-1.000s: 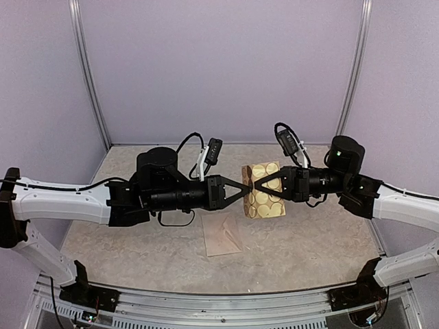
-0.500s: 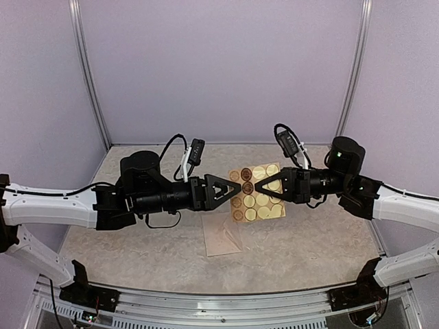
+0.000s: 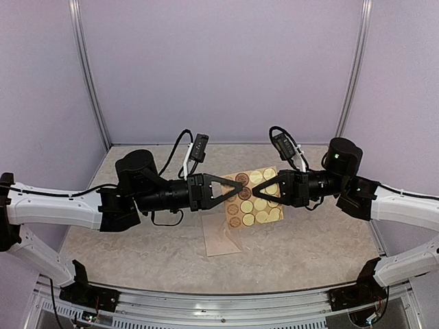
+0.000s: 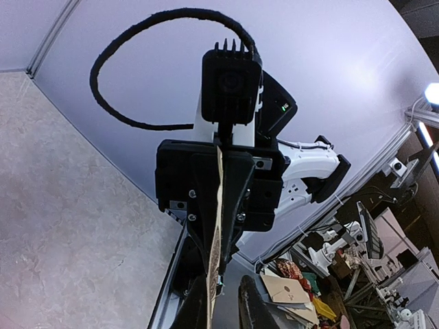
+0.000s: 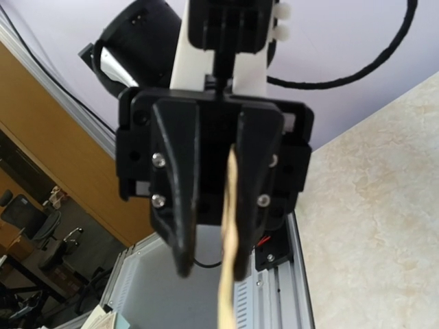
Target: Place the letter into the envelope and seal it
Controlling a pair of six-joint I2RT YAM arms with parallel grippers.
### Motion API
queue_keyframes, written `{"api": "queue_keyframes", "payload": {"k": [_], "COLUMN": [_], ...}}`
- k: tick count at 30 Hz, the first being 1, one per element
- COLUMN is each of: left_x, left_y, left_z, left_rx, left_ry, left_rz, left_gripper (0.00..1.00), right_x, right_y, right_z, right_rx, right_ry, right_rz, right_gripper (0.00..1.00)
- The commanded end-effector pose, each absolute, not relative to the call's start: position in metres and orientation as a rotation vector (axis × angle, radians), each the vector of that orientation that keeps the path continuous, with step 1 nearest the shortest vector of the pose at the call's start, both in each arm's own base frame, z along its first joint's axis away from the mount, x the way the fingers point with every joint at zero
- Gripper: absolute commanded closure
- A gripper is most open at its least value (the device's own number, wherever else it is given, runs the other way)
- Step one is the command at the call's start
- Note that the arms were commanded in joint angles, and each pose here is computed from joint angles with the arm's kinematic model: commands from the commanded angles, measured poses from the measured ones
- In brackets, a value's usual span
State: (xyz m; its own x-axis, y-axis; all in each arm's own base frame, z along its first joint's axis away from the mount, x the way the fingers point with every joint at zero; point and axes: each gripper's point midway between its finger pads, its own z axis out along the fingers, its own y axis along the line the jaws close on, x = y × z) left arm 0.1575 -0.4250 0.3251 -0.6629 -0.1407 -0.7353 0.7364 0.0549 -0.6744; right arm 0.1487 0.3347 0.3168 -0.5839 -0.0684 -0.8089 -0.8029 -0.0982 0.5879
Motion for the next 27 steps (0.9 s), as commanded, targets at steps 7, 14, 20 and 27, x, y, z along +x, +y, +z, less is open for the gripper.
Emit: {"api": "queue_keyframes", "payload": {"k": [7,14,20,27], "left_x": [0.15,0.15,0.14,0.121], "left_y": [-0.43,-0.434,-0.433,-0.432], "left_z": [0.321,0.317,0.325,0.34], "left_rx": [0.644,0.661,0.705,0.783], "left_ry": [1.66,1.677,1.616,1.51], "left_rz": [-1.734,-1.719,-1.746,-1.799], "left_gripper": [0.79,1.0,1.0,1.0], "right_x": [0.146,0.146,0.149,0.148], "right_y": [0.335,0.335,0.336,0.338], "right_z": [0.327,0.328,0.323,0.322], "right_rx": [-0.971,-0.971,-0.964,-0.976], "right_ry": [1.589,1.587,1.602,1.596], "right_rz": [1.728,1.725,1.716,1.731], "right_gripper": [1.0,1.0,1.0,1.0]}}
